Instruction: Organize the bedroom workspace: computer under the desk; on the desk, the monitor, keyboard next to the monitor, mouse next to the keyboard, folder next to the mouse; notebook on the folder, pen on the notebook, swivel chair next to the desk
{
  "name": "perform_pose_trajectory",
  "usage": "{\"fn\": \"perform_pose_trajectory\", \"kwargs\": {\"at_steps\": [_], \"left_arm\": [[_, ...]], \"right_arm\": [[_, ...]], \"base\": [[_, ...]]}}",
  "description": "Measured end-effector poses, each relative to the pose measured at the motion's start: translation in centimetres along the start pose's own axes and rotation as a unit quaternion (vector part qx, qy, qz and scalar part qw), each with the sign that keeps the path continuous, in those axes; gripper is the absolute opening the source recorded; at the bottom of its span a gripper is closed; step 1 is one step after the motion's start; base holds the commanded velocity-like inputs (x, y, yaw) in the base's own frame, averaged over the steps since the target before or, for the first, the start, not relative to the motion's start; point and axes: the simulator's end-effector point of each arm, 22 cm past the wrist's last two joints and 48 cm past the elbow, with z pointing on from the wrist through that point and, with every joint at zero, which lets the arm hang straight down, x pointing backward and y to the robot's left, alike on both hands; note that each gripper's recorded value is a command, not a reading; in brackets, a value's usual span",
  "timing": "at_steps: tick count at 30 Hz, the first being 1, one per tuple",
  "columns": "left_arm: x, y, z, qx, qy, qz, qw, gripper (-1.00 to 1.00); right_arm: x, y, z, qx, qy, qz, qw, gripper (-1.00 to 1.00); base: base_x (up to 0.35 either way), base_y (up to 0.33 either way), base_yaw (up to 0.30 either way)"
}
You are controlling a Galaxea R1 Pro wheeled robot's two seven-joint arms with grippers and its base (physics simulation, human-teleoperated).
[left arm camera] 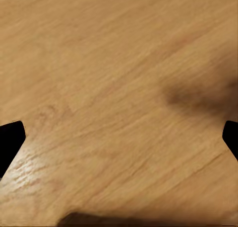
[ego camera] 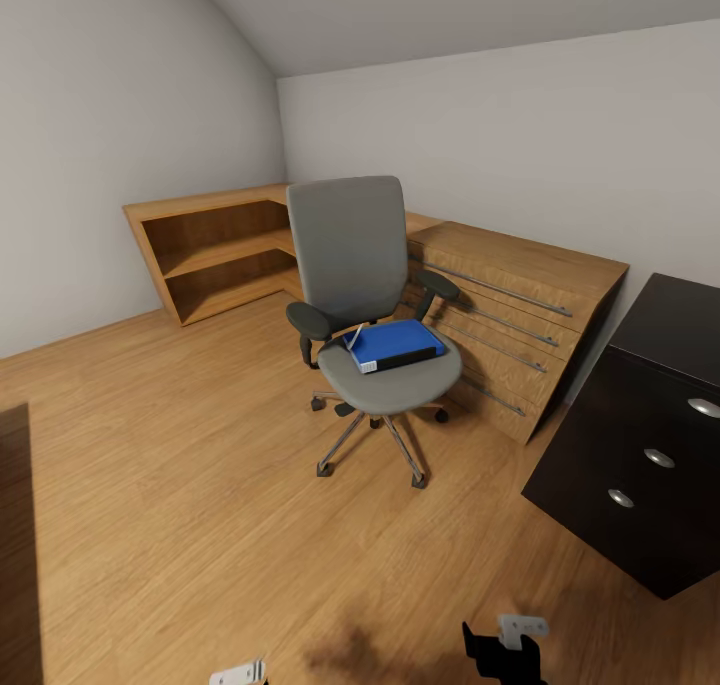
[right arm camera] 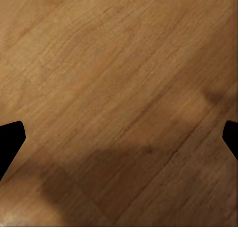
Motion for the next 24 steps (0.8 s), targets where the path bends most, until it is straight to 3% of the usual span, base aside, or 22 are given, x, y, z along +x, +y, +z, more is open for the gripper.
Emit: {"fn": "perform_pose_trajectory", "kwargs": {"at_steps": [11,24], "left_arm": [[1.9,2.6,-0.4,-0.021,0.015,-0.011,0.9996,1.00],[1.5,3.8,-0.5,-0.031,0.011,-0.033,0.9989,1.00]], "right_arm": [[0.3,1.3,-0.3,-0.008,-0.003,0.003,1.0000,1.00],[-1.1,1.8,-0.5,-0.007,-0.033,0.017,0.9993,1.00]], "base": [[0.000,0.000,-0.033],[0.000,0.000,-0.217]]}}
